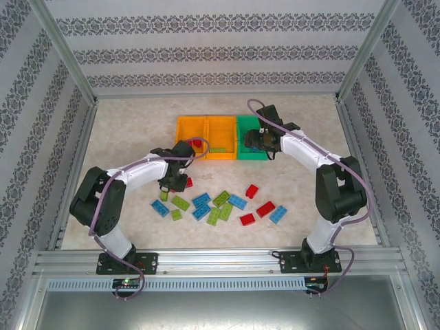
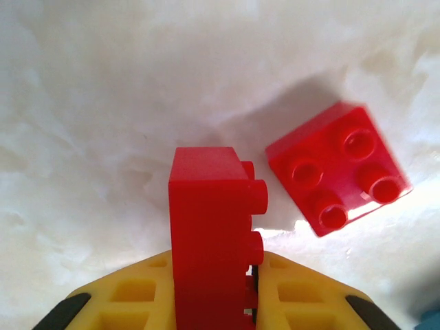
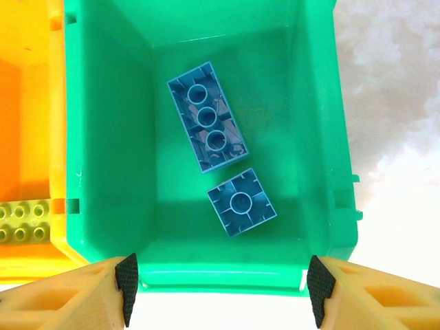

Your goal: Sort the legos into containers by color

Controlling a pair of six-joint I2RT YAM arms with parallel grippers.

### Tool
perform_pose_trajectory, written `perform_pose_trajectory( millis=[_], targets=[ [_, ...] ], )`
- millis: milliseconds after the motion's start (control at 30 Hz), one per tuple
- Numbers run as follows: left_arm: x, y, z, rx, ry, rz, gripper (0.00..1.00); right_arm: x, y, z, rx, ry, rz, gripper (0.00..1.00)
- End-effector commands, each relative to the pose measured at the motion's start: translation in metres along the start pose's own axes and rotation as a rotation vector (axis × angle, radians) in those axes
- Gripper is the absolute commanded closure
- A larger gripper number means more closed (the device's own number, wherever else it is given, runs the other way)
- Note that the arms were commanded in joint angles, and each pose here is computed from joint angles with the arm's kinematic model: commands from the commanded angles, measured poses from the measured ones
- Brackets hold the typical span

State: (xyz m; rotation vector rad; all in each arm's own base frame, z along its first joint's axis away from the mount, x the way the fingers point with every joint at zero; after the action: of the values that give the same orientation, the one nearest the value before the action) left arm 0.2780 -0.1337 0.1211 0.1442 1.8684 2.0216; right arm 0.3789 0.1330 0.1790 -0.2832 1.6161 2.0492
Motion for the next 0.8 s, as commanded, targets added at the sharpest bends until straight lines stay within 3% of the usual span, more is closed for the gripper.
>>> perform_pose_trajectory(
  millis=[0, 300, 533, 767],
  targets=[
    [-0.017, 0.033, 0.011, -0.027, 0.055, -0.092, 0.9, 0.003, 0.016, -0.006, 0.014, 0.017, -0.032, 0.31],
    [-0.076, 0.067, 0.031, 0.061, 0.173, -0.254, 0.88, 0.066, 0.027, -0.011, 0.029, 0.048, 0.097, 0.29],
    [-0.13, 0.05, 0.038, 0.145, 0.233, -0.26, 0.88, 0.109, 0.028, -0.012, 0.025, -0.019, 0.163, 0.27],
    [-0.158, 0.034, 0.045, 0.181, 0.294, -0.265, 0.84, 0.138, 0.027, -0.012, 0.062, -0.073, 0.26, 0.23]
  ],
)
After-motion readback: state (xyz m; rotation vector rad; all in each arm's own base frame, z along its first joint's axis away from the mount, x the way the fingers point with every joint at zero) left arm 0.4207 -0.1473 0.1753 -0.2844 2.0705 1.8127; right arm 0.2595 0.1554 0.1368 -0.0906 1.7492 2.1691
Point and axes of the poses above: each hand's point on the last joint's axis, 136 mm out from that joint toward the fingers, its own y axis back along the fingers, its own z axis along the line the jaws close on, x = y × z, the point moved 8 cm from there along y, back along the fingers, and after that the axes turned 5 degrees about -y, right-handed, at the moved point
